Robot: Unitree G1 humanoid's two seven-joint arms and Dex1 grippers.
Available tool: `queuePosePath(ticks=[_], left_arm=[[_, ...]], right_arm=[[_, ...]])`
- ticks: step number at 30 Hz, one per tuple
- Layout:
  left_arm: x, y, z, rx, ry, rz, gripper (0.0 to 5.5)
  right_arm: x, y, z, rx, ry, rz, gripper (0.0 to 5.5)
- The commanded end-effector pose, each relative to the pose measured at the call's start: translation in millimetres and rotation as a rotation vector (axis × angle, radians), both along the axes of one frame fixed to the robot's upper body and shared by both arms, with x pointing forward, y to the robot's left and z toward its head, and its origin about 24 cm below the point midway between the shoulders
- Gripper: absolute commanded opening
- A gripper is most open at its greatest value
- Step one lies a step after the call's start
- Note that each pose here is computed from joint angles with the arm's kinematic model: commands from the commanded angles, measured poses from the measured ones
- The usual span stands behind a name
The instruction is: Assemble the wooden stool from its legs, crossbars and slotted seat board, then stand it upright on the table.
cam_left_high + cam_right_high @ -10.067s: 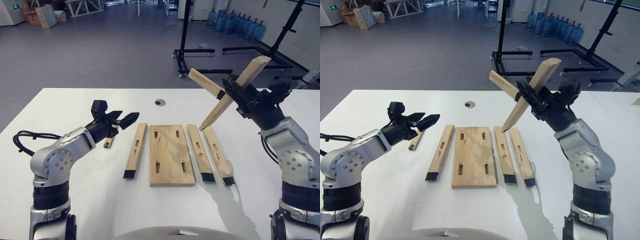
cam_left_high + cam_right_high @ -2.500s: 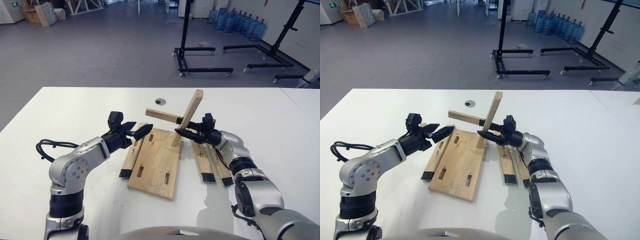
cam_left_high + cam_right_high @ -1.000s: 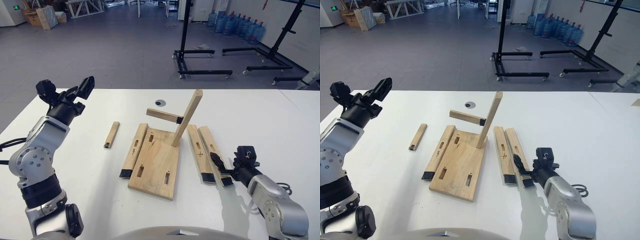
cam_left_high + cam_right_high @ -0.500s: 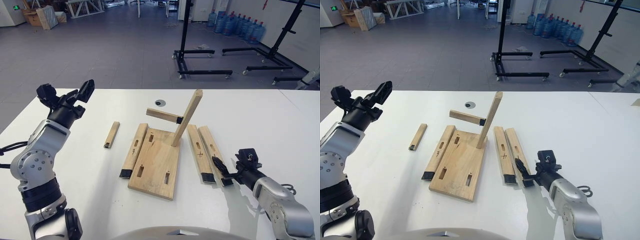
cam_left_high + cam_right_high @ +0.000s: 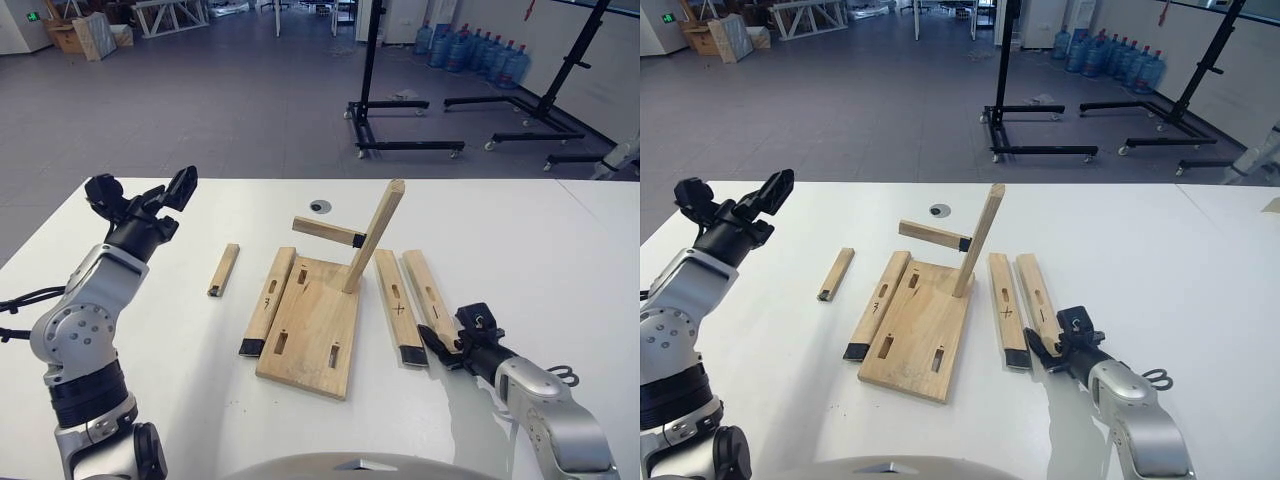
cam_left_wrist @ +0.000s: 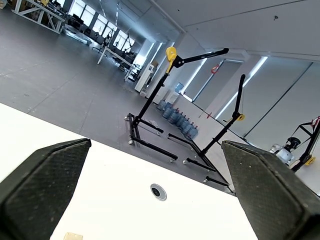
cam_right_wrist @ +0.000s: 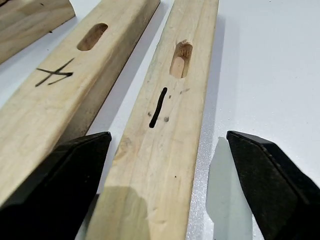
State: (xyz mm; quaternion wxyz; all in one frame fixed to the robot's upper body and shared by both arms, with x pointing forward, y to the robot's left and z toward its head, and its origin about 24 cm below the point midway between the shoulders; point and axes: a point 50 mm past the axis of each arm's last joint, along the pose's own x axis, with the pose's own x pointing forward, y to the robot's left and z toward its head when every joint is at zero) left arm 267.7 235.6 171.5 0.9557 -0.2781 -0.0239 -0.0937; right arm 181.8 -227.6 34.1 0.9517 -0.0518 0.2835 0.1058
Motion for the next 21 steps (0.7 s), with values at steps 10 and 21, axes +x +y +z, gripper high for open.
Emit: queuePosePath(ticks=[10,21], left_arm=[[1,-2,-1,0.014,-0.002,0.025,4.79],[-4,3,23,0.174,-0.13,-0.201,4.79]], right_arm=[[3,-12,-4,-0.078,0.0,0.042,2.05],[37,-78,72,0.087,-0.333,-0.134,2.04]])
